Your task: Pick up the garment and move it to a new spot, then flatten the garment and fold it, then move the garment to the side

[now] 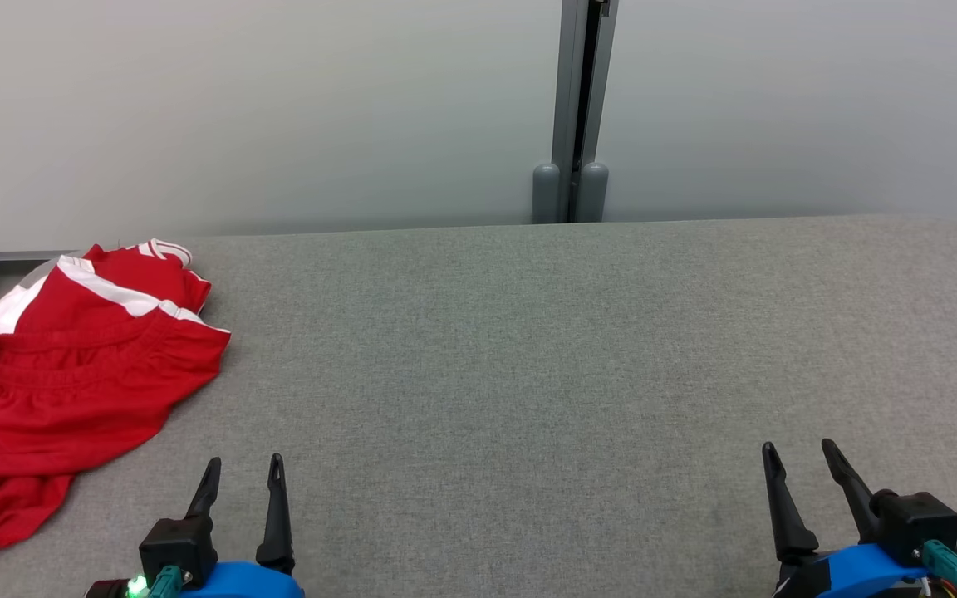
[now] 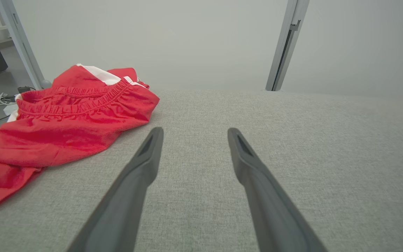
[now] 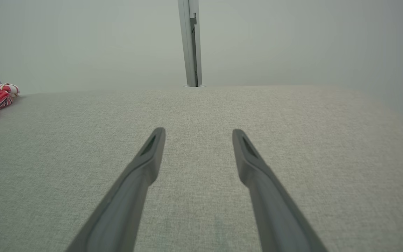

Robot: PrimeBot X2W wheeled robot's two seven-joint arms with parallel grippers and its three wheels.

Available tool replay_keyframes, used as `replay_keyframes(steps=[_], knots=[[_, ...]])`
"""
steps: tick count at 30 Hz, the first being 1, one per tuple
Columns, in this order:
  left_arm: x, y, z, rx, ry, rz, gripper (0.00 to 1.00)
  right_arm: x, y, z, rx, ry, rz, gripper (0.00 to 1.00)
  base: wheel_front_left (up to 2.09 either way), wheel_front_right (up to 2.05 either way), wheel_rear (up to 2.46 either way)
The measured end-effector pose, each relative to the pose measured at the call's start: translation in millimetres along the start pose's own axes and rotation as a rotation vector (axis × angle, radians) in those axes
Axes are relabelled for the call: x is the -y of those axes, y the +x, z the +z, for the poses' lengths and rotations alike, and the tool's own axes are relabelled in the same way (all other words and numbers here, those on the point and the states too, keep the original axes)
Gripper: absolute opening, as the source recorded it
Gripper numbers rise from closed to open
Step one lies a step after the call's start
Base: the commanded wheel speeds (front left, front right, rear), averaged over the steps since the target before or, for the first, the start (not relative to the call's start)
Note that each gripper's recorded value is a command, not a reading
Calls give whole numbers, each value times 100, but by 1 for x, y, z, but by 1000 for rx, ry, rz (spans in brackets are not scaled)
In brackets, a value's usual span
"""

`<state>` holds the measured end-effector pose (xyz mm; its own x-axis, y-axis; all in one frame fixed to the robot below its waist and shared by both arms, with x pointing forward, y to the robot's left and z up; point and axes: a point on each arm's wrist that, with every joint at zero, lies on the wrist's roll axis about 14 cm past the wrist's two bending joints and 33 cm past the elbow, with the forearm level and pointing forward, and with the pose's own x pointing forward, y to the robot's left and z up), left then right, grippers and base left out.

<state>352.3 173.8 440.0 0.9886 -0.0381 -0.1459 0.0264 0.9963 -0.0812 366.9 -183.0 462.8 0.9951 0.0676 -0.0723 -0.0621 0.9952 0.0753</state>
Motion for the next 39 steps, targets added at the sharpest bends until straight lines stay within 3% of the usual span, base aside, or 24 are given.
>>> replay_keyframes(steps=[12,17,28,39], knots=[[-2,-5,-6,-6,53,7,100,-3,1,-3,0,-62,10,100,0,0,0],[-10,-8,-6,-5,39,42,100,-19,6,-2,4,-40,56,100,0,0,0],[-67,-44,-7,12,-19,255,100,-96,28,-4,-5,-32,290,100,0,0,0],[-144,-129,-32,-42,-56,576,100,-205,39,-14,-30,-37,608,100,0,0,0]])
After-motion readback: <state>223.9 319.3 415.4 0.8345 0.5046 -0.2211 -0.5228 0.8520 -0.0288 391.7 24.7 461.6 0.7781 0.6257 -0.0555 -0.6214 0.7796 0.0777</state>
